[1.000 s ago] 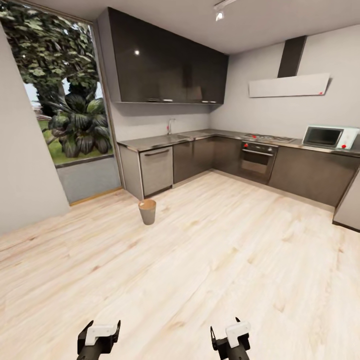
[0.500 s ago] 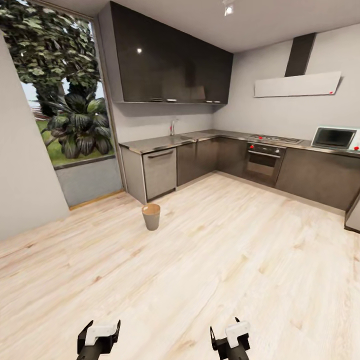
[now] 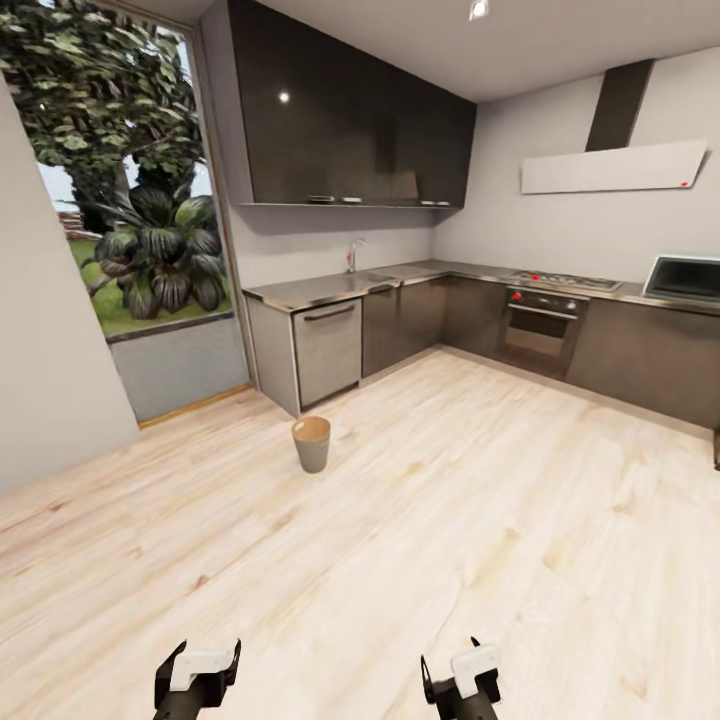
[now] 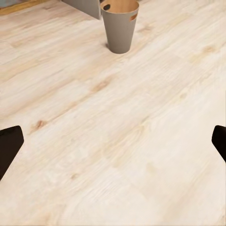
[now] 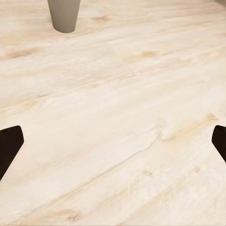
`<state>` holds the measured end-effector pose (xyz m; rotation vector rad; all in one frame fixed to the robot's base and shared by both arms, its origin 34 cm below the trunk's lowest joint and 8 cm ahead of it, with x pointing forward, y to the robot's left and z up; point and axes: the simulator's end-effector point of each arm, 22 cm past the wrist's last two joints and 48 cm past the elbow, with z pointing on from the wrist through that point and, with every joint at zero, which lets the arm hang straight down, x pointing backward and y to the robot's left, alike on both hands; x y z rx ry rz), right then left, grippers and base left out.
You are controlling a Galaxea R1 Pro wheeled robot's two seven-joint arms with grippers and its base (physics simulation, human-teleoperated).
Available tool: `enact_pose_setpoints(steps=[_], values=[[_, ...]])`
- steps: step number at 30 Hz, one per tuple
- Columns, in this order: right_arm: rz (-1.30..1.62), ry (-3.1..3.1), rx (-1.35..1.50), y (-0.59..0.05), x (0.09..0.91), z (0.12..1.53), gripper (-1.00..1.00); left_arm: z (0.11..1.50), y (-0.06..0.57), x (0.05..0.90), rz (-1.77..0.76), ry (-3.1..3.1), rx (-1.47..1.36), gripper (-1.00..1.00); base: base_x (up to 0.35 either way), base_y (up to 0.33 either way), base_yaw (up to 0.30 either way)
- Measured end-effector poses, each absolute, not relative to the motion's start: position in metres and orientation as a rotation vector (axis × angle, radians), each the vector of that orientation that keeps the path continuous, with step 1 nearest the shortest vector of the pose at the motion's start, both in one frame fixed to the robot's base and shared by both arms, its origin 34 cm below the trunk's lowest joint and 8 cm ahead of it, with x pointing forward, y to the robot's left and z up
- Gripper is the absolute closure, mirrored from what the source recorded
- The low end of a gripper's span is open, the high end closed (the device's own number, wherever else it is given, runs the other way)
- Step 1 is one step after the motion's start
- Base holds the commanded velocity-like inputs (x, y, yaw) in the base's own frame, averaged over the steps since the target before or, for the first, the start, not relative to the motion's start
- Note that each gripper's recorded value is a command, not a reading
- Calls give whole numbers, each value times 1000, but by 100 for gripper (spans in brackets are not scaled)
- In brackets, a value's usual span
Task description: Put the three can of soda from the living room inside the tash can in the kitchen.
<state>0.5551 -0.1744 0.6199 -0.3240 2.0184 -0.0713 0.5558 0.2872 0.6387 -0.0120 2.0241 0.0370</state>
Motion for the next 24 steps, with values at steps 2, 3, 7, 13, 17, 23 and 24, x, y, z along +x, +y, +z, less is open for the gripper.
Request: enact_pose_setpoints(steps=[2,3,7,13,17,23,24], values=[[-72,2032,-328,-175,551,615,-100,639,287,556,36,2024,-12,-100,265,191,0],[-74,2054,-335,-176,544,607,-100,639,287,556,36,2024,-11,-100,265,191,0],[-76,2075,-342,-177,537,599,-100,638,287,555,36,2027,-11,-100,265,191,0],[-76,2081,-343,-178,535,597,-100,630,286,549,35,2048,-10,-100,265,191,0],[-76,2083,-342,-178,535,596,-100,625,286,546,35,2060,-9,-100,265,191,0],[-76,2084,-341,-178,535,596,-100,622,286,543,35,2069,-9,-100,265,191,0],[-76,2084,-341,-178,535,596,-100,621,286,543,35,2070,-9,-100,265,191,0]])
